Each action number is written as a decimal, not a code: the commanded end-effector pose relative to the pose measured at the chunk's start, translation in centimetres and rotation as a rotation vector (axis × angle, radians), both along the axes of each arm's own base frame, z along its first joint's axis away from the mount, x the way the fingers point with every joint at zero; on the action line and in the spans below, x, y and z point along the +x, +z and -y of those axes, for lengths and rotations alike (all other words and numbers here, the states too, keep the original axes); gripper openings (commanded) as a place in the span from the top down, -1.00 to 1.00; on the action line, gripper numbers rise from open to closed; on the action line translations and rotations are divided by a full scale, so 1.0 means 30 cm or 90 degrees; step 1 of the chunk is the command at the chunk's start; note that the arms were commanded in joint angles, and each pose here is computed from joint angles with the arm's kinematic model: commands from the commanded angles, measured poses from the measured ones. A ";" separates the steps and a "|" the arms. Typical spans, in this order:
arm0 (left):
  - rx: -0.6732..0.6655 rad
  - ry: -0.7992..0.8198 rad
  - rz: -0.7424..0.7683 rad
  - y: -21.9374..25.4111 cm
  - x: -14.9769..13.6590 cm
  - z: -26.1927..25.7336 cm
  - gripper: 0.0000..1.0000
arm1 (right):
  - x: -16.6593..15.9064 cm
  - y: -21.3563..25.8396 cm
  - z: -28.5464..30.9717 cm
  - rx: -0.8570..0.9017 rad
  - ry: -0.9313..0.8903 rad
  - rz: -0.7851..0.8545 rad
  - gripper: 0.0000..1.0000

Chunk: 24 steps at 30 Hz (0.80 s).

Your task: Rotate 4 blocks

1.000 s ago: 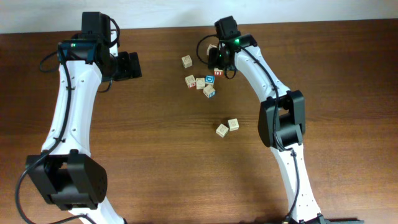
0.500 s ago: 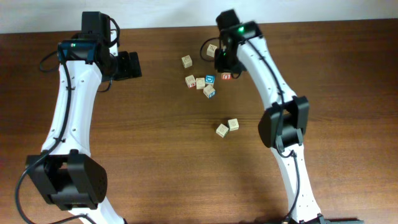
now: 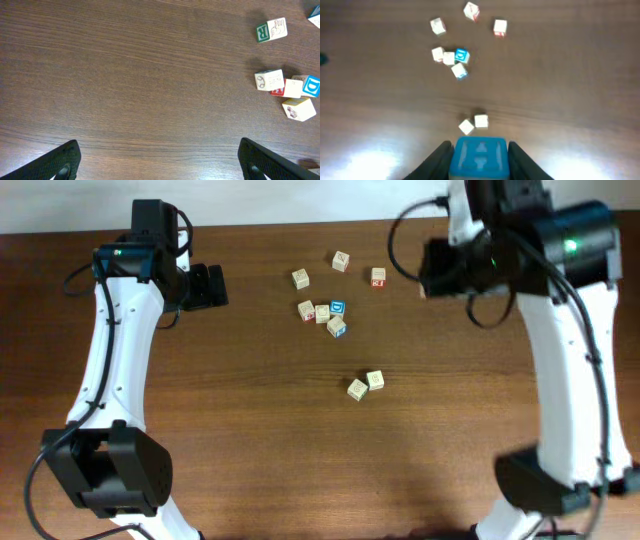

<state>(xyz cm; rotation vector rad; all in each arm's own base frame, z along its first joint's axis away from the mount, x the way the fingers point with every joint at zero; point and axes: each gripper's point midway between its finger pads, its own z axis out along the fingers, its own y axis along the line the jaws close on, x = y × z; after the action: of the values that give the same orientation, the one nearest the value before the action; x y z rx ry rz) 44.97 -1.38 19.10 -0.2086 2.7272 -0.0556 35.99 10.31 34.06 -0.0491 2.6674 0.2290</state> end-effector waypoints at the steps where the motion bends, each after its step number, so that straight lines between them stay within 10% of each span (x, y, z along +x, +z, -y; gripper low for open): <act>1: -0.007 0.005 0.012 0.016 0.018 0.001 -0.98 | -0.071 -0.283 0.042 -0.068 -0.012 -0.182 0.29; 9: -0.007 0.005 0.013 0.016 0.019 0.001 -0.98 | -0.071 -0.881 0.001 -0.046 -0.003 -0.266 0.28; 20: -0.008 0.005 0.027 0.024 0.035 0.002 -0.97 | 0.322 -0.679 0.101 -0.012 -0.049 -0.063 -0.05; 24: -0.007 0.005 0.027 0.024 0.036 0.002 -0.97 | 0.487 -0.832 0.136 -0.071 0.008 -0.092 -0.15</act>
<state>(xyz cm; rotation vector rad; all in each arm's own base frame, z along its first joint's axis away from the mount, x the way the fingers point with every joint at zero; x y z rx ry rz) 45.64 -1.40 19.45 -0.2064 2.6972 -0.0596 48.76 7.30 13.39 0.0179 2.7588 0.1721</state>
